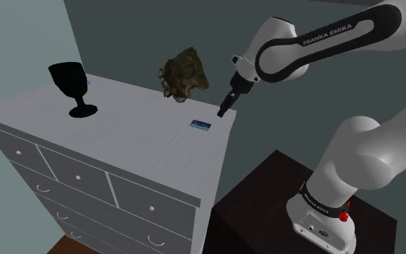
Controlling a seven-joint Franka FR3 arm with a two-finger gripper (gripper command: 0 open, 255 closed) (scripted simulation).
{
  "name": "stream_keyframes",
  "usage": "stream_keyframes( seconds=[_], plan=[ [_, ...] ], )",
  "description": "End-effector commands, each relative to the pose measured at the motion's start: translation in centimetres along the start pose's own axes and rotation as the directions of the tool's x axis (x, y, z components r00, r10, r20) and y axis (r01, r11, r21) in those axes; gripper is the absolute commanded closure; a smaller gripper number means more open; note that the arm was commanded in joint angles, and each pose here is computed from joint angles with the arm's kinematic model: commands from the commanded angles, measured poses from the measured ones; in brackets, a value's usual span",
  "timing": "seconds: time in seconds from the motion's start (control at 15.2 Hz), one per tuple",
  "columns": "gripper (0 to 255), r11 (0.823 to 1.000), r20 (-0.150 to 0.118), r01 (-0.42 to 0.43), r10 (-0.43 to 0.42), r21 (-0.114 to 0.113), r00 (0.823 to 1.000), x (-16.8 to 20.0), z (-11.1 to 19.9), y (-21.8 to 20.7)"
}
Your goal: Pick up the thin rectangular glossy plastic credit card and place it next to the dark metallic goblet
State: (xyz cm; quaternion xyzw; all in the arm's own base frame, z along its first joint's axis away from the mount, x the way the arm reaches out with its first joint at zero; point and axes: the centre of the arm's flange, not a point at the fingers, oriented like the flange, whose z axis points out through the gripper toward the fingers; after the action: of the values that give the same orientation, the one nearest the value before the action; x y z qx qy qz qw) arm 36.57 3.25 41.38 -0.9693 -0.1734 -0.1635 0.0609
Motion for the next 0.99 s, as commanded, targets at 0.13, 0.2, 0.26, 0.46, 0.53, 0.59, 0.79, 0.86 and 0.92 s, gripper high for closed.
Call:
stream_keyframes(
  seconds=[0.13,0.2,0.26,0.46,0.53,0.59,0.79,0.86,0.92],
  plan=[
    [0,0.998,-0.122,0.066,-0.067,-0.011,0.99,1.5,4.3,-0.2],
    [0,0.997,-0.15,0.082,-0.083,-0.013,0.985,2.0,5.3,-0.3],
    [0,0.995,-0.179,0.098,-0.099,-0.016,0.979,2.6,6.3,-0.4],
    [0,0.992,-0.231,0.128,-0.13,-0.023,0.964,3.7,8.6,-0.6],
    [0,0.992,-0.231,0.128,-0.13,-0.023,0.964,3.9,9.1,-0.6],
    [0,0.992,-0.231,0.128,-0.13,-0.023,0.964,4.0,9.6,-0.6],
    [0,0.992,-0.231,0.128,-0.13,-0.023,0.964,4.3,11.2,-0.6],
    [0,0.992,-0.231,0.128,-0.13,-0.023,0.964,4.5,11.7,-0.6],
    [0,0.992,-0.231,0.128,-0.13,-0.023,0.964,4.5,12.0,-0.6]
  ],
)
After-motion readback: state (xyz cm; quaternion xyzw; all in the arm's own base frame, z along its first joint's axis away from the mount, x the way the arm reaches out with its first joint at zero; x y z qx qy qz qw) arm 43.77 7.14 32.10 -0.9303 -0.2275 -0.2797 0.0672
